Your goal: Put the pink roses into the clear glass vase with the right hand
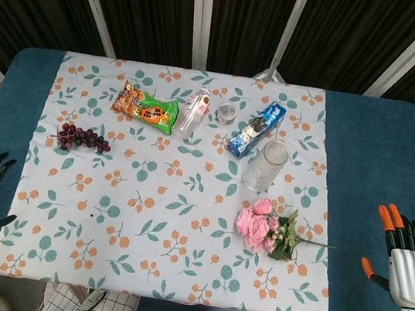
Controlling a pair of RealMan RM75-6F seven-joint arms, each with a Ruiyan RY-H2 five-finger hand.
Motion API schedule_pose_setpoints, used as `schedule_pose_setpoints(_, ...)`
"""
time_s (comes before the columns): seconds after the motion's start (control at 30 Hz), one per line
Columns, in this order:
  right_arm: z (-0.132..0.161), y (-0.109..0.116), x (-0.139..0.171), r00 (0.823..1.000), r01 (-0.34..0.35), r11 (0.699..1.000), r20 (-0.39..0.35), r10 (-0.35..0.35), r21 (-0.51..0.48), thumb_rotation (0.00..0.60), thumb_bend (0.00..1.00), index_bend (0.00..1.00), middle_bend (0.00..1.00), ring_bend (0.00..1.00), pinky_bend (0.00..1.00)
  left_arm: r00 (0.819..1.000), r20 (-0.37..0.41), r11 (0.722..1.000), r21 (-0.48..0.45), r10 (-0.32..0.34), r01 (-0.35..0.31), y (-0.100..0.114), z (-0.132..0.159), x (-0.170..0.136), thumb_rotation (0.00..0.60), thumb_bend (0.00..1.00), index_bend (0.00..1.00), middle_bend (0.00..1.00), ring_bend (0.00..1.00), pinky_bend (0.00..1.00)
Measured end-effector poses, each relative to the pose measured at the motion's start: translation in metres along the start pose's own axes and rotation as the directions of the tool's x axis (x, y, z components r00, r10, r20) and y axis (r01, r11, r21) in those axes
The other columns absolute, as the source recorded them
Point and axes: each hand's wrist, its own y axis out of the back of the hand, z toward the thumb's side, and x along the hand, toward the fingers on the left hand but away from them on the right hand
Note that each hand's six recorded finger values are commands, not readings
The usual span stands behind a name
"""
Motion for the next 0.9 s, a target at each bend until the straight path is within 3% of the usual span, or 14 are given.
schedule_pose_setpoints(0.53, 0.004, 0.003, -0.003, 1.000, 0.022, 0.999, -0.020, -0.023, -0.026, 0.600, 0.31, 0.00, 0.00, 0.00, 0.00, 1.000, 0.003, 1.000, 0.009, 0.004, -0.004, -0.001, 0.001, 0.002, 0.600, 0.00, 0.00, 0.00, 0.00, 0.00)
schedule_pose_setpoints(0.9, 0.016, -0.003, -0.003, 0.999, -0.004, 0.999, -0.045, 0.002, -0.038, 0.600, 0.31, 0.00, 0.00, 0.00, 0.00, 1.000, 0.007, 1.000, 0.000, -0.001, 0.001, -0.001, 0.001, 0.001, 0.600, 0.00, 0.00, 0.00, 0.00, 0.00)
